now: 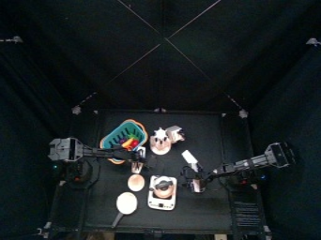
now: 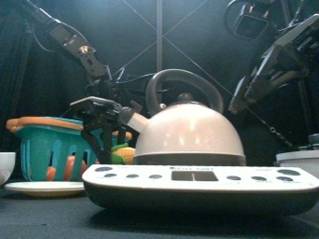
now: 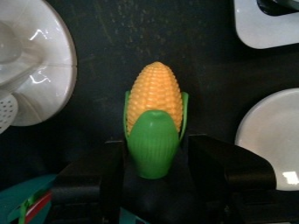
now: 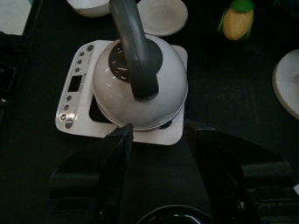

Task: Place corn into small plate

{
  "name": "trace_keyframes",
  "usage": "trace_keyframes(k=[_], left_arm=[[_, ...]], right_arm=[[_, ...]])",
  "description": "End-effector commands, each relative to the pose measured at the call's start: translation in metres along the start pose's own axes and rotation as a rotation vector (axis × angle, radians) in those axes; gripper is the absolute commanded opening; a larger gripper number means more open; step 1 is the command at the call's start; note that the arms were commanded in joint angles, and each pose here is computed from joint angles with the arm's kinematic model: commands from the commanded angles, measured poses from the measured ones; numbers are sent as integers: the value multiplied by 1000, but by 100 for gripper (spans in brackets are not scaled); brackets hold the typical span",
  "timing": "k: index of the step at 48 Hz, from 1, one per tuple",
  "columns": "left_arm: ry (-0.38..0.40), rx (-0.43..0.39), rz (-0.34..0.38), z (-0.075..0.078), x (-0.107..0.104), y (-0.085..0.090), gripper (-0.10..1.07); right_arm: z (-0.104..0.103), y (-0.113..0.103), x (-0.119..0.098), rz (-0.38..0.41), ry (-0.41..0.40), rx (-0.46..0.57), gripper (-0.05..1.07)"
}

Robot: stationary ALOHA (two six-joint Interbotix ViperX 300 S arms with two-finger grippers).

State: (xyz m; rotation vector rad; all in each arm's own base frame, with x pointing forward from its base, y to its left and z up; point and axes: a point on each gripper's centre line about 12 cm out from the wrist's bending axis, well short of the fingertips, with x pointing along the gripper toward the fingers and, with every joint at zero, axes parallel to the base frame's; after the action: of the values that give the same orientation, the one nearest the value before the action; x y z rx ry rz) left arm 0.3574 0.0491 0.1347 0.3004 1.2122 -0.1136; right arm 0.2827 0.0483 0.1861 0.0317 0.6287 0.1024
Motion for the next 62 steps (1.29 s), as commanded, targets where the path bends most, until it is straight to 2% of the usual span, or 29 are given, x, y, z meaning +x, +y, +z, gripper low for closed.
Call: trace_keyframes(k=[1, 7, 15, 18, 32, 42, 46, 52, 62], left_arm=[[-48, -10, 13, 10, -10, 3, 72], [-94, -52, 0, 12, -25, 1, 72], [-101, -60, -7, 0, -35, -7, 72], [-113, -60, -19, -3, -38, -15, 72], [-121, -7, -161, -4, -43, -82, 72], [-103, -95, -246, -11, -37, -102, 72], [-89, -130, -265, -16, -32, -106, 73], [-107, -155, -257, -14, -27, -103, 74], [-91, -189, -262, -19, -21, -101, 85]], right_arm=[[6, 1, -2, 5, -18, 0, 85], [5, 0, -2, 2, -15, -1, 85], [6, 0, -2, 1, -19, 1, 85], [6, 0, -2, 0, -18, 3, 85], [7, -1, -2, -1, -22, 2, 85], [7, 0, -2, 0, -22, 3, 85], [8, -1, -2, -1, -23, 2, 85], [9, -1, -2, -2, -26, 3, 85], [9, 0, -2, -1, -26, 2, 85]])
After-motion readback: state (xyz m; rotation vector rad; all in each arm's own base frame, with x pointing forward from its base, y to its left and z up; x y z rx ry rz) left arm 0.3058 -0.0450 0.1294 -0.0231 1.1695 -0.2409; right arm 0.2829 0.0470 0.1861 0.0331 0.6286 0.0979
